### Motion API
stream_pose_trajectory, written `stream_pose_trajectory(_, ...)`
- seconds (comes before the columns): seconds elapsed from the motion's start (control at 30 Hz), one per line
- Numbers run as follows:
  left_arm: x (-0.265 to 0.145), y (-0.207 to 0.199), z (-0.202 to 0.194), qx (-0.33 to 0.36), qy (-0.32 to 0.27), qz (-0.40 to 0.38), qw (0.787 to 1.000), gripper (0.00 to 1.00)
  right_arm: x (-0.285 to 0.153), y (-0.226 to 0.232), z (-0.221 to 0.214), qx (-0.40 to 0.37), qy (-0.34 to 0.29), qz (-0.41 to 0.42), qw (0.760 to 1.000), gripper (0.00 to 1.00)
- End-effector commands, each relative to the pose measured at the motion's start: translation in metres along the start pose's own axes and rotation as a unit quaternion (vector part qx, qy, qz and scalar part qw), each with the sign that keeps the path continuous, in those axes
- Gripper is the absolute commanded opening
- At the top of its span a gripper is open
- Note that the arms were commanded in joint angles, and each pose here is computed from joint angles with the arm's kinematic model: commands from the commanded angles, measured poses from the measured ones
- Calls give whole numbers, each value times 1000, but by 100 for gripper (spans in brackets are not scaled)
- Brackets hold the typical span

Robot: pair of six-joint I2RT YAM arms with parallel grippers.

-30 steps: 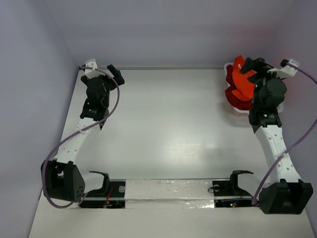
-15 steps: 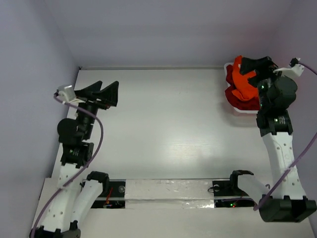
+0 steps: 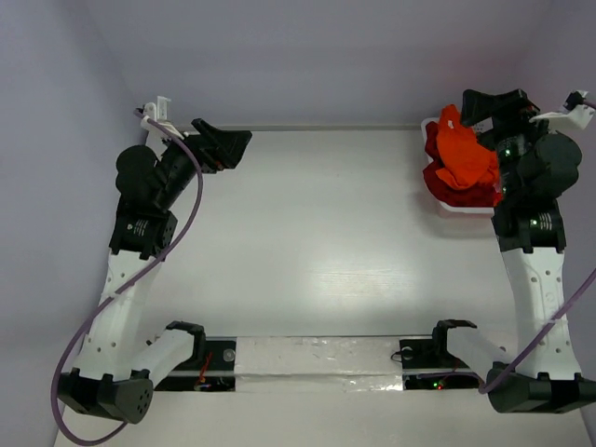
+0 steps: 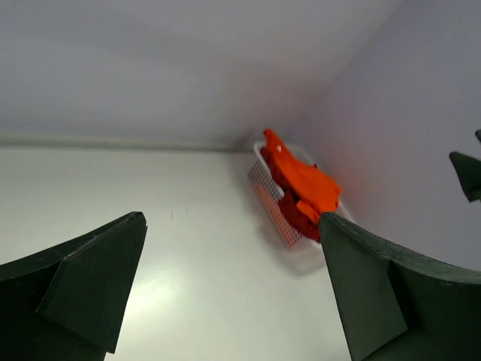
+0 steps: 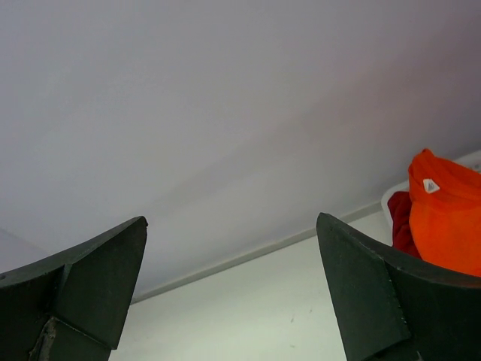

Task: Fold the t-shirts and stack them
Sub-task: Grab crumpled tshirt from bin with the right arm

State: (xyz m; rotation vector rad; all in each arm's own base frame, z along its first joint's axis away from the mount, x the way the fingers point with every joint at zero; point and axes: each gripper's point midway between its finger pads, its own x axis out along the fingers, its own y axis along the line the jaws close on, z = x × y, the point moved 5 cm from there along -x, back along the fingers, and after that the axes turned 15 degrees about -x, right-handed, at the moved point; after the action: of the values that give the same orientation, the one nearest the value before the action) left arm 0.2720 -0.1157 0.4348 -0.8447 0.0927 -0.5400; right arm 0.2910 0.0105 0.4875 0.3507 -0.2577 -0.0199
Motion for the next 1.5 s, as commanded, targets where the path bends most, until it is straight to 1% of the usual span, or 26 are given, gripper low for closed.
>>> stream_pose_trajectory(0.0, -6, -12, -3, -28, 42, 2, 999, 99, -5, 5, 11, -16, 21, 3, 1000, 100)
stream_pose_trajectory(0.03, -4, -10, -5, -44, 57, 21, 997, 99, -6, 6, 14, -15, 16, 4, 1000, 100)
stream_pose_trajectory(0.13, -2, -2, -3, -78, 57, 72, 993, 99, -15, 8, 22, 1, -1, 5, 1000, 100)
stream_pose_trajectory(0.2, -4, 0, -5, -108, 64, 103, 987, 99, -18, 5, 22, 38, -9, -16, 999, 100)
stream_pose_trajectory(0.3, -4, -16, -11, -112, 107, 52, 987, 99, -17, 1, 22, 55, -18, -30, 998, 100)
stream_pose_trajectory(0.37, -4, -20, -11, -82, 111, 7, 990, 99, -15, -2, 18, 58, -7, -41, 997, 100)
stream_pose_trajectory(0.4, -8, -25, -12, -75, 108, -18, 991, 99, -15, -2, 19, 57, -9, -46, 997, 100)
stream_pose_trajectory(0.47, -32, -44, -10, -68, 47, -117, 990, 99, -14, -10, 17, 31, -3, -67, 997, 100)
stream_pose_trajectory(0.53, -41, -52, -6, -74, 24, -138, 987, 99, -15, -14, 19, 18, -7, -80, 997, 97)
stream_pose_trajectory(0.57, -39, -47, -9, -107, 27, -125, 986, 99, -15, -15, 19, 10, -7, -84, 996, 95)
stream_pose_trajectory(0.67, -27, -45, -16, -120, 84, -125, 981, 99, -17, -25, 22, 3, -10, -124, 992, 94)
stream_pose_trajectory(0.73, -15, -32, -24, -135, 120, -97, 979, 99, -10, -27, 26, -12, -3, -138, 990, 91)
stream_pose_trajectory(0.83, -5, -21, -22, -115, 116, -65, 984, 99, 8, -45, 6, -32, 48, -196, 979, 87)
stream_pose_trajectory(0.93, 11, 14, -18, -99, 113, 46, 988, 99, 22, -62, 5, -64, 87, -271, 956, 86)
stream_pose_trajectory(0.97, 11, 16, -19, -101, 124, 69, 985, 99, 36, -75, -22, -87, 141, -295, 941, 85)
stream_pose_trajectory(1.03, 16, 35, -19, -92, 122, 124, 980, 99, 50, -78, -21, -98, 149, -312, 933, 86)
stream_pose_trajectory(1.07, 17, 34, -15, -86, 116, 128, 981, 99, 64, -87, -45, -110, 186, -322, 922, 86)
stream_pose_trajectory(1.13, 15, 42, -8, -67, 90, 159, 981, 99, 82, -89, -50, -114, 196, -325, 918, 85)
stream_pose_trajectory(1.17, 13, 46, -3, -58, 69, 179, 980, 99, 98, -99, -82, -128, 242, -332, 903, 84)
stream_pose_trajectory(1.2, 11, 48, -1, -53, 62, 188, 979, 99, 106, -102, -92, -133, 258, -333, 897, 83)
stream_pose_trajectory(1.23, 7, 48, 2, -46, 54, 196, 978, 99, 119, -97, -82, -132, 247, -326, 903, 82)
stream_pose_trajectory(1.27, 6, 51, 3, -36, 50, 202, 977, 99, 124, -101, -93, -139, 269, -327, 895, 81)
stream_pose_trajectory(1.3, 4, 53, 4, -29, 44, 208, 977, 99, 139, -110, -119, -146, 295, -330, 885, 79)
stream_pose_trajectory(1.33, 2, 49, 7, -20, 33, 198, 979, 99, 146, -108, -116, -141, 287, -329, 889, 79)
stream_pose_trajectory(1.4, -1, 56, 1, -25, 30, 204, 978, 99, 157, -114, -138, -136, 303, -330, 884, 76)
stream_pose_trajectory(1.47, 1, 64, -4, -33, 28, 209, 977, 99, 164, -115, -144, -128, 297, -333, 886, 76)
